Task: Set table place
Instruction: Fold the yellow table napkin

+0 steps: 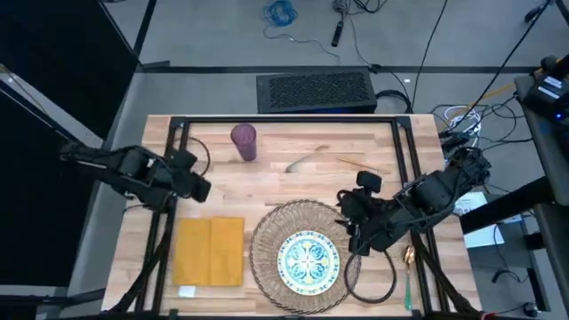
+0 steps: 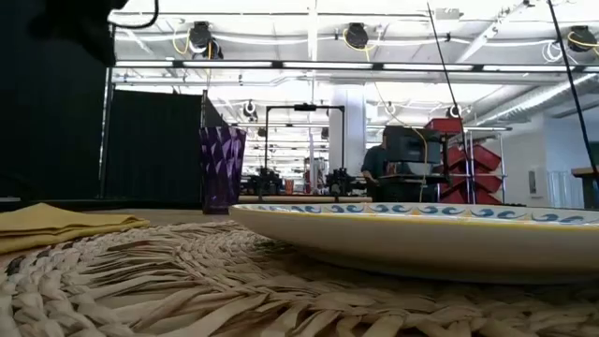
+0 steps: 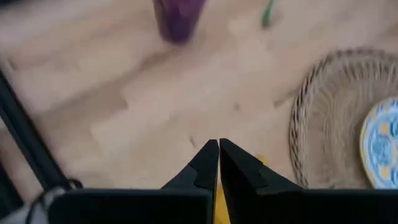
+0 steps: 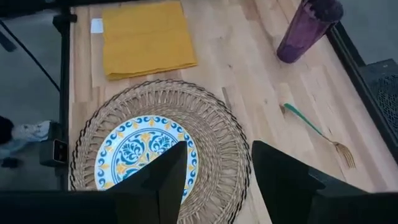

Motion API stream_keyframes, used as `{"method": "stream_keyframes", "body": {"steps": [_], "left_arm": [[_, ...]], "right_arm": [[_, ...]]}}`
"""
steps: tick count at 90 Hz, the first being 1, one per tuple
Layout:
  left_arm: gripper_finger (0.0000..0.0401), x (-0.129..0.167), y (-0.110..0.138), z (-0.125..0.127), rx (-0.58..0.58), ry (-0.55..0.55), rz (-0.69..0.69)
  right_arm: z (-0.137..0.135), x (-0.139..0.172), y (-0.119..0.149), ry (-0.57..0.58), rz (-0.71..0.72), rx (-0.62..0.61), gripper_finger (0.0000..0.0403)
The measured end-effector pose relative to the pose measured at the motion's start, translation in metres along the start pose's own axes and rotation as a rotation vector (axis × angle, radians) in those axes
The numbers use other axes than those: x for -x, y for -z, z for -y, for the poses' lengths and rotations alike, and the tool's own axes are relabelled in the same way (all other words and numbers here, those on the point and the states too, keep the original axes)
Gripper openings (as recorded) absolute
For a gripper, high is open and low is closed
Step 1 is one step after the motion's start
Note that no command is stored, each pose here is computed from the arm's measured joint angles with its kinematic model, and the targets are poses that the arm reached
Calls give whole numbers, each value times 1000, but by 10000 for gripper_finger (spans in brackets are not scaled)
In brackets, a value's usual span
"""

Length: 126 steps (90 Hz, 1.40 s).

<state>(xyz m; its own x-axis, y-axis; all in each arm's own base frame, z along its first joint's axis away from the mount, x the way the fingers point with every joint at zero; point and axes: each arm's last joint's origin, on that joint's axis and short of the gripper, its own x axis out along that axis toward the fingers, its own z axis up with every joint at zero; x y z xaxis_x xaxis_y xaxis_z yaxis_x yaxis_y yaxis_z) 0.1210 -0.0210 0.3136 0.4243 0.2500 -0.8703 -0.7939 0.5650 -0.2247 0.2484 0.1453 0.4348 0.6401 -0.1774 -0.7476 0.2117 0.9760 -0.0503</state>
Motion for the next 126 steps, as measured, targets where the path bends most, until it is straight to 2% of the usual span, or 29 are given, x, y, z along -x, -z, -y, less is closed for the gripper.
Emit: {"method": "stream_keyframes", "body": {"steps": [14, 26, 34, 43, 51, 60, 73, 83, 98, 111, 126], "left_arm": [[0, -12, 20, 4, -5, -9, -116], [0, -23, 37, 8, 1, -2, -169], [0, -28, 44, 13, -16, 22, -179], [0, -28, 46, 15, -29, 32, -154], [0, -28, 46, 15, -53, 34, -139], [0, -27, 46, 13, -59, 37, -131], [0, -25, 47, 13, -83, 47, -113], [0, -25, 47, 13, -99, 50, -104], [0, -25, 47, 14, -97, 52, -94], [0, -25, 46, 15, -90, 66, -89], [0, -25, 46, 15, -73, 66, -92]], "right_arm": [[-13, -22, -1, 28, -47, 62, 167], [-31, -53, 0, 28, -97, 147, 166], [-47, -83, 3, -55, -130, 240, 166], [-61, -121, 3, -210, -67, 292, 166], [-63, -159, -2, -375, 41, 246, 166], [-51, -201, 2, -496, 163, 138, 166], [-23, -249, 19, -514, 281, -42, 166], [-13, -281, 25, -543, 312, -116, 166], [-21, -325, 20, -596, 276, -140, 166], [-32, -359, -3, -641, 267, -117, 166], [-37, -391, -18, -607, 179, -61, 161]]}}
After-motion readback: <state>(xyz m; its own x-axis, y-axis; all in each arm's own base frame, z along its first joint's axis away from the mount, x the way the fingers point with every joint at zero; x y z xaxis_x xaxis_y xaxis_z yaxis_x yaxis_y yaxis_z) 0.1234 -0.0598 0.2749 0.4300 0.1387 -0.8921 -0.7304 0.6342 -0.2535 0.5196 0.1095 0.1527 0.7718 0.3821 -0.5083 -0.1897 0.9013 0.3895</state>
